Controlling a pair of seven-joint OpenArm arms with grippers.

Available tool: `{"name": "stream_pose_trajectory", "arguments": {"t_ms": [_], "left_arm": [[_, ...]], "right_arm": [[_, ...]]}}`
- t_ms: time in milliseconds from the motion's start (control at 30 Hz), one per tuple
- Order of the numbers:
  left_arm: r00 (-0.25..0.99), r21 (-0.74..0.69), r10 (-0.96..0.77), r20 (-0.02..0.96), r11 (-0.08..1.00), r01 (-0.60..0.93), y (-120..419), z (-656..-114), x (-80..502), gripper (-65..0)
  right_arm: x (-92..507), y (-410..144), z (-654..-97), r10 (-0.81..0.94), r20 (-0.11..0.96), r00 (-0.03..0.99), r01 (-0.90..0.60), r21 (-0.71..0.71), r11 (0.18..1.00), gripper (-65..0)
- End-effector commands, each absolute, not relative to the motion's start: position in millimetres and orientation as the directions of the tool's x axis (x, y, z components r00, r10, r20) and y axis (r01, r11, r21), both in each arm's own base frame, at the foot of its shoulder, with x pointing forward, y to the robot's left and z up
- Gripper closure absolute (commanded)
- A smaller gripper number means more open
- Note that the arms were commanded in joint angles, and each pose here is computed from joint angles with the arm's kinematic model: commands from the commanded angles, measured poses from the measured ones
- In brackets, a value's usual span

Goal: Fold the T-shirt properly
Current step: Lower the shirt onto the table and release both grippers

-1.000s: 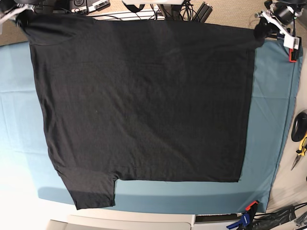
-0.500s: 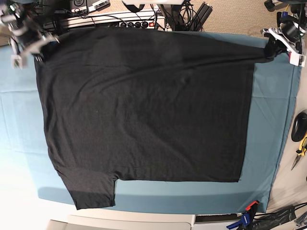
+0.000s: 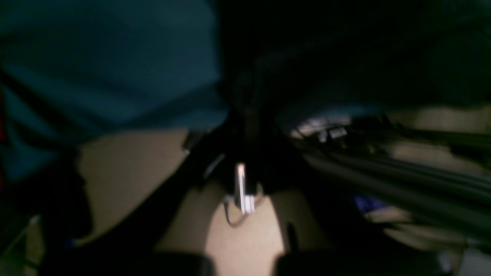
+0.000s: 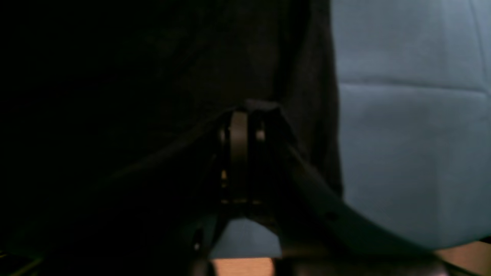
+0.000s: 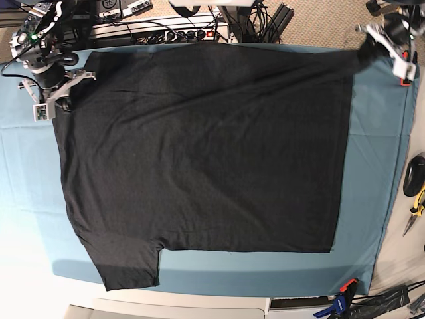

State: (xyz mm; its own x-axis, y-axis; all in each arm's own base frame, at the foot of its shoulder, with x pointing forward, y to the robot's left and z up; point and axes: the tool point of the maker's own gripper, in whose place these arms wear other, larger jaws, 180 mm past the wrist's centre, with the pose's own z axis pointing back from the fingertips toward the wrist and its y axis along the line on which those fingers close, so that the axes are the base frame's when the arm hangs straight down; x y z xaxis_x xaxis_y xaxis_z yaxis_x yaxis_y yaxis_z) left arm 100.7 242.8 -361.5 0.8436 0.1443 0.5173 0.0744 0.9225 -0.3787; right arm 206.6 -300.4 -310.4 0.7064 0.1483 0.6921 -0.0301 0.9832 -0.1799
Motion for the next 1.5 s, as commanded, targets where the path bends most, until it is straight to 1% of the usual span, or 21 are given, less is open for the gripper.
{"name": "stream_pose_trajectory", "arguments": {"t_ms": [0, 67, 200, 300, 367, 467, 633, 767, 933, 1000, 1167, 1300, 1467], "left_arm": [[0.845, -0.395, 0.135, 0.517, 0.914, 0.096, 239, -355, 95, 0.0], [0.862, -0.419, 0.131, 0.49, 0.903, 0.101, 233, -354, 82, 0.0], [0.867, -0.437, 0.1, 0.488, 0.888, 0.144, 217, -342, 73, 0.0], [0.84, -0.423, 0.048, 0.54, 0.879, 0.221, 202, -324, 82, 0.0], [0.806, -0.39, 0.002, 0.593, 0.876, 0.284, 194, -311, 91, 0.0], [0.764, -0.332, -0.045, 0.644, 0.883, 0.332, 190, -301, 104, 0.0], [0.728, -0.227, -0.015, 0.686, 0.945, 0.234, 218, -303, 134, 0.0], [0.689, -0.211, -0.002, 0.724, 0.952, 0.224, 224, -299, 152, 0.0], [0.669, -0.196, 0.009, 0.743, 0.959, 0.205, 235, -304, 170, 0.0], [0.675, -0.21, 0.015, 0.738, 0.955, 0.208, 235, -311, 176, 0.0], [0.694, -0.206, -0.03, 0.72, 0.945, 0.255, 225, -336, 193, 0.0], [0.696, -0.202, -0.07, 0.715, 0.932, 0.302, 211, -348, 209, 0.0], [0.69, -0.183, -0.077, 0.72, 0.938, 0.295, 211, -352, 227, 0.0]], "right_arm": [[212, -308, -298, 0.169, 0.711, 0.682, -0.021, -0.213, 0.977, 0.0], [212, -314, -295, 0.163, 0.712, 0.682, 0.001, -0.224, 0.975, 0.0], [214, -319, -291, 0.18, 0.71, 0.681, -0.002, -0.244, 0.97, 0.0], [215, -321, -289, 0.188, 0.708, 0.68, -0.005, -0.252, 0.968, 0.0], [215, -321, -289, 0.188, 0.708, 0.68, -0.005, -0.252, 0.968, 0.0], [215, -321, -288, 0.188, 0.71, 0.678, -0.005, -0.251, 0.968, 0.0], [221, -320, -283, 0.193, 0.735, 0.65, -0.004, -0.251, 0.968, 0.0], [233, -320, -274, 0.19, 0.77, 0.609, 0.007, -0.244, 0.97, 0.0], [251, -333, -286, 0.108, 0.788, 0.606, 0.058, -0.179, 0.982, 0.0], [258, -340, -299, 0.054, 0.785, 0.618, 0.084, -0.134, 0.987, 0.0], [274, -345, -326, -0.07, 0.774, 0.629, 0.121, -0.008, 0.993, 0.0], [285, -339, -328, -0.09, 0.783, 0.615, 0.093, 0.041, 0.995, 0.0], [294, -338, -320, -0.09, 0.802, 0.591, 0.086, 0.048, 0.995, 0.0]]}}
